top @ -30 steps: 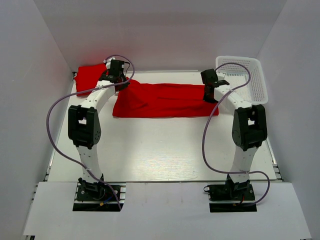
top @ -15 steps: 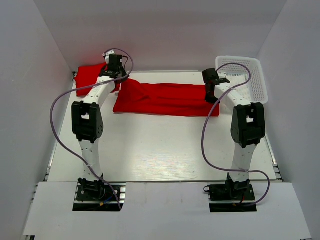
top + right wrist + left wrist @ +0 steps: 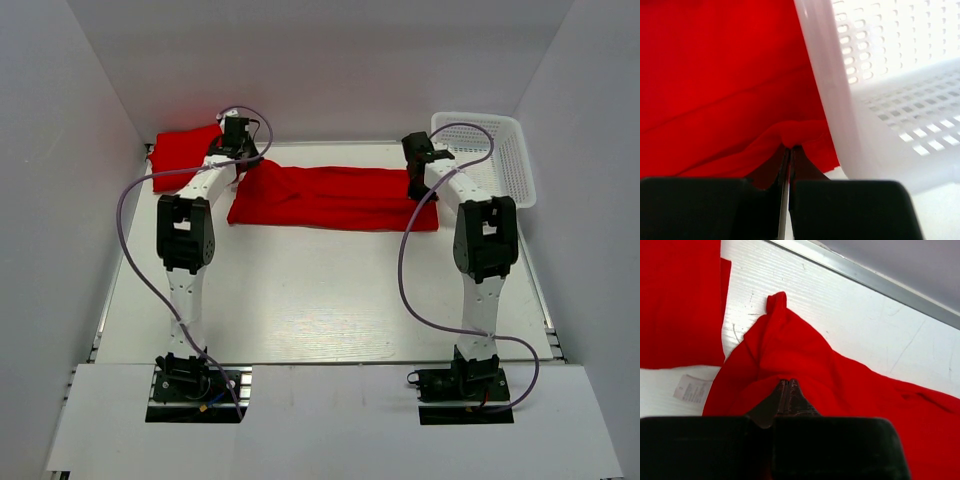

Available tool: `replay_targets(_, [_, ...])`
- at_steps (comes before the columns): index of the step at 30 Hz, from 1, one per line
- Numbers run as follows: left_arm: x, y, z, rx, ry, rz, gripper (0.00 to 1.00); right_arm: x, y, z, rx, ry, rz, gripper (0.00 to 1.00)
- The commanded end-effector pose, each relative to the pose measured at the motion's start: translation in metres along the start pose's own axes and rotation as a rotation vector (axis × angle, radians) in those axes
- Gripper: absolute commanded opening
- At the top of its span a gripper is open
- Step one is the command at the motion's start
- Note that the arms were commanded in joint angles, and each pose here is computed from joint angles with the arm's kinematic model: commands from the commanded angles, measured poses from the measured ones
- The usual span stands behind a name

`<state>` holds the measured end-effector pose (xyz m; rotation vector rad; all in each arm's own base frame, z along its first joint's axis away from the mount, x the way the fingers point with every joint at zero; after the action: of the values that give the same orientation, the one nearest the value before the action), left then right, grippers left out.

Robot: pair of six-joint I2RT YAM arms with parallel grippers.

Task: Fold and stack the t-shirts
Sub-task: Fold the other side of the tshirt into a rectangle

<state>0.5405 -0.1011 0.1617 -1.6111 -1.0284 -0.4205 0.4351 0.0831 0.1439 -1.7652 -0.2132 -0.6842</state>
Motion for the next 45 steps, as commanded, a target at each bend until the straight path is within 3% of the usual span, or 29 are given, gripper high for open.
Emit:
replay_targets(1, [0.029, -0.004, -0.007, -0.037, -0.011, -0.085, 0.0, 0.009, 0.003, -0.001, 0.004, 0.0, 0.003, 0.0])
replay_targets(17, [0.02, 0.03, 0.002, -0.039, -0.051, -0.074, 0.0, 0.015, 0.02, 0.0, 0.018, 0.036, 0.039, 0.01])
replay_targets(18, [0.02, 0.03, 0.002, -0.039, -0.051, -0.074, 0.03, 0.016, 0.019, 0.0, 0.03, 0.041, 0.04, 0.1])
replay_targets(20, [0.02, 0.029, 0.001, -0.047, -0.051, -0.069, 0.19, 0.017, 0.018, 0.002, 0.047, 0.038, 0.043, 0.18])
replay_targets(21, [0.02, 0.029, 0.001, -0.047, -0.051, -0.069, 0.39, 0.017, 0.017, 0.003, 0.057, 0.039, 0.044, 0.33])
replay_targets(22, [0.019, 0.029, 0.001, -0.055, -0.051, -0.065, 0.45, 0.02, 0.015, 0.004, 0.066, 0.041, 0.035, 0.4])
replay_targets(28, [0.031, 0.017, -0.007, -0.104, -0.044, -0.085, 0.71, 0.032, -0.003, 0.01, 0.163, 0.025, -0.015, 0.49])
replay_targets(29, [0.031, 0.017, -0.008, -0.117, -0.043, -0.078, 0.78, 0.033, -0.009, 0.01, 0.193, 0.024, -0.018, 0.51])
replay_targets(30, [0.034, 0.013, -0.01, -0.121, -0.044, -0.086, 0.92, 0.035, -0.01, 0.011, 0.208, 0.019, -0.029, 0.53])
replay_targets(31, [0.037, 0.009, -0.011, -0.125, -0.035, -0.095, 0.99, 0.035, -0.012, 0.012, 0.23, 0.015, -0.027, 0.61])
replay_targets(32, [0.037, 0.009, -0.011, -0.136, -0.034, -0.089, 0.99, 0.037, -0.018, 0.014, 0.246, 0.013, -0.045, 0.8])
replay_targets(33, [0.04, 0.005, -0.013, -0.14, -0.035, -0.097, 0.99, 0.036, -0.02, 0.015, 0.27, -0.01, -0.047, 0.9])
replay_targets(45, [0.045, -0.022, -0.023, -0.231, 0.081, -0.075, 0.99, 0.026, -0.039, 0.046, 0.469, -0.147, -0.087, 0.9])
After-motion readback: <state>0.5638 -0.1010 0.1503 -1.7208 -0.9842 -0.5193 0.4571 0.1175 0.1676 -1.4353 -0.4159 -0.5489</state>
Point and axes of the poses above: each gripper's point midway between its finger pads, its own y axis out along the fingers, its own z axis along the line the jaws close on, x = y × z, the point moved 9 cm from there along -y, back along the fingers
